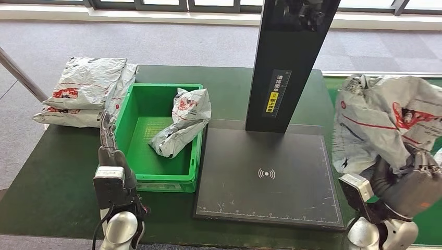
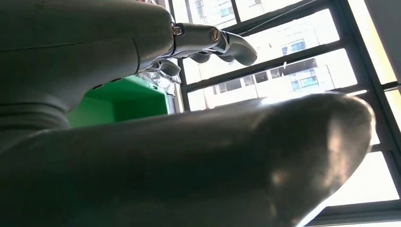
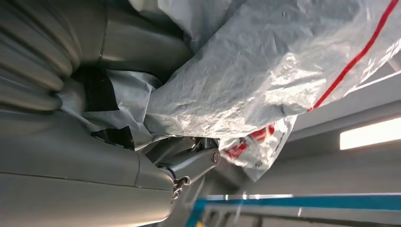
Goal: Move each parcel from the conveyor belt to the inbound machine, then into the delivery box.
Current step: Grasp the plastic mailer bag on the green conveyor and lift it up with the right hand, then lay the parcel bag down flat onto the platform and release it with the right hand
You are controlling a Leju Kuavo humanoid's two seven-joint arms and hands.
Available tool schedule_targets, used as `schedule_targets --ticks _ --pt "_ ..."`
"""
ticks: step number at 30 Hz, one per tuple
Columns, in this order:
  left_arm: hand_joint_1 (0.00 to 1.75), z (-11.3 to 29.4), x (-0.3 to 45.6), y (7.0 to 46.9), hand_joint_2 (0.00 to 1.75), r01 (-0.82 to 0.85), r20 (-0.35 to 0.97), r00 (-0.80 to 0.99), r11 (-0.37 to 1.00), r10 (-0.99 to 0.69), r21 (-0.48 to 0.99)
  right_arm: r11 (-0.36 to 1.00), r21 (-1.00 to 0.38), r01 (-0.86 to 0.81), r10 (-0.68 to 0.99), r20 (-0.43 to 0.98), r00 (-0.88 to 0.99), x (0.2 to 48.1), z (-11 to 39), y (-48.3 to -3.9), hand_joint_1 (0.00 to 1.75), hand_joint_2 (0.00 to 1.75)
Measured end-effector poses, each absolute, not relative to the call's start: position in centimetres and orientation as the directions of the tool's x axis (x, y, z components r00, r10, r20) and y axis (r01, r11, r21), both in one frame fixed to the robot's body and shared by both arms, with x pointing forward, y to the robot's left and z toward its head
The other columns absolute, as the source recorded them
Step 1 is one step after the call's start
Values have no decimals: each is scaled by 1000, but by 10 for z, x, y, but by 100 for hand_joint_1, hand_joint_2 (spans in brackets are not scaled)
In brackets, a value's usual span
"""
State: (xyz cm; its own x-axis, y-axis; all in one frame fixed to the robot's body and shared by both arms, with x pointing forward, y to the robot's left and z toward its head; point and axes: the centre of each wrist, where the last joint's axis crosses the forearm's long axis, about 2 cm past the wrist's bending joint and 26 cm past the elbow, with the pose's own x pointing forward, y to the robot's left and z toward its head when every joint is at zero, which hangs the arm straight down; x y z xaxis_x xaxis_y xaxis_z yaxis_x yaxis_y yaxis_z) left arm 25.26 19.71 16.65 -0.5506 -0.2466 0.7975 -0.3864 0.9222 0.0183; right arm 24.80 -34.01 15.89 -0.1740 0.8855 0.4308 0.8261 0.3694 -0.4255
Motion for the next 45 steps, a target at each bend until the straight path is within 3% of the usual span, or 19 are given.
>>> schedule_targets --ticks 6,12,13,16,17,18,21,29,40,45 --pt "0 166 254 196 0 -383 798 -551 924 -245 19 515 -381 768 816 492 -304 239 168 -306 175 175" --pt "0 166 256 195 0 -380 799 -552 925 -241 17 697 -456 553 691 632 -351 245 157 -281 174 175" --pt "0 166 257 194 0 -380 798 -551 925 -242 17 711 -467 526 681 643 -349 246 154 -278 156 175" --pt "0 165 257 195 0 -382 799 -550 924 -245 20 754 -526 394 647 698 -307 252 144 -268 30 175" --pt "0 165 257 195 0 -382 799 -549 924 -245 21 766 -551 333 638 718 -278 254 138 -264 5 175" --pt "0 165 257 195 0 -381 800 -548 924 -245 22 772 -572 277 633 735 -244 255 132 -261 1 175" --pt "0 165 256 194 0 -374 804 -542 927 -243 28 773 -607 182 633 759 -154 257 113 -256 0 175" --pt "0 167 256 193 0 -365 812 -530 930 -244 42 800 -587 126 598 797 -87 253 95 -254 0 175" --pt "0 167 254 191 0 -355 812 -526 933 -251 59 880 -473 28 474 875 -97 250 85 -252 0 175" --pt "0 167 252 188 0 -344 805 -532 936 -264 79 942 -326 -78 312 938 -150 247 82 -250 0 175"
